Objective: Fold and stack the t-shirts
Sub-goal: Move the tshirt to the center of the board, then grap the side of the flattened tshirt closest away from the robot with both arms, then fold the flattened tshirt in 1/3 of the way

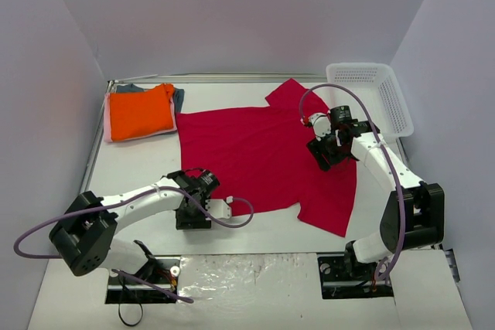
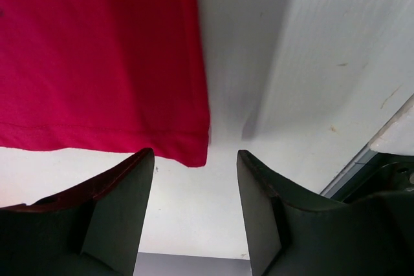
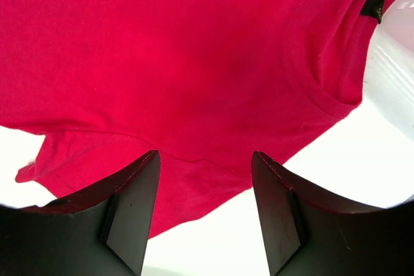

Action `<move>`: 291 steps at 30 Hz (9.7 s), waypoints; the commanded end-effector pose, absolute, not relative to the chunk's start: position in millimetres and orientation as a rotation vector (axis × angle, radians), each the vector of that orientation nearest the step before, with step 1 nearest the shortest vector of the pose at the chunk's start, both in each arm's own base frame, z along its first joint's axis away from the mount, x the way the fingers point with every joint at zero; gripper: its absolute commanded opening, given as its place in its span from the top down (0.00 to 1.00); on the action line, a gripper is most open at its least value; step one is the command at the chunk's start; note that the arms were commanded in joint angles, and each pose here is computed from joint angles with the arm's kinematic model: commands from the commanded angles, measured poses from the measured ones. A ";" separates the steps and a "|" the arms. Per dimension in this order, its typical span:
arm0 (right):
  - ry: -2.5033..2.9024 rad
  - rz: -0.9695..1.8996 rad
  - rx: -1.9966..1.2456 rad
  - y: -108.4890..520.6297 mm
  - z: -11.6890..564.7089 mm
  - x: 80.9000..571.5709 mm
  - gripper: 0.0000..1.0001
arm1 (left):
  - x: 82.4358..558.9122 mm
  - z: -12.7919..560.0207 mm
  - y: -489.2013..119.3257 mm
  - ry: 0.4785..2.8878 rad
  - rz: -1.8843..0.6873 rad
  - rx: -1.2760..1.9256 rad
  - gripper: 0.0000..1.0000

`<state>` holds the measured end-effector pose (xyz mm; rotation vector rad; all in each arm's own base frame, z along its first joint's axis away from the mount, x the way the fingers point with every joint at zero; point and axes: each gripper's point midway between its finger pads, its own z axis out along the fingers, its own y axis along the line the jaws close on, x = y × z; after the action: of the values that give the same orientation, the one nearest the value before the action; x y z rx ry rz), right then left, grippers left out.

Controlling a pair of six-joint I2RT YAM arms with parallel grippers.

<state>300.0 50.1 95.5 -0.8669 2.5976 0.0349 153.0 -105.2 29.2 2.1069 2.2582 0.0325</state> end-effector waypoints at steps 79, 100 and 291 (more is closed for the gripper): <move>2.820 0.013 -1.082 66.8 8.2 377.7 1.00 | 260.3 100.7 -67.7 2.513 0.228 1.419 0.98; 2.599 0.025 -1.188 145.5 28.8 483.4 1.00 | 322.1 109.6 -6.8 2.577 0.417 1.076 0.98; 2.744 0.041 -1.417 86.4 70.8 401.2 0.86 | 327.4 80.8 -21.5 2.514 0.069 1.301 0.73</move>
<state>399.6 87.0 75.6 -1.4349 2.7163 0.0231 312.8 -23.6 68.4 1.3345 2.5446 0.0374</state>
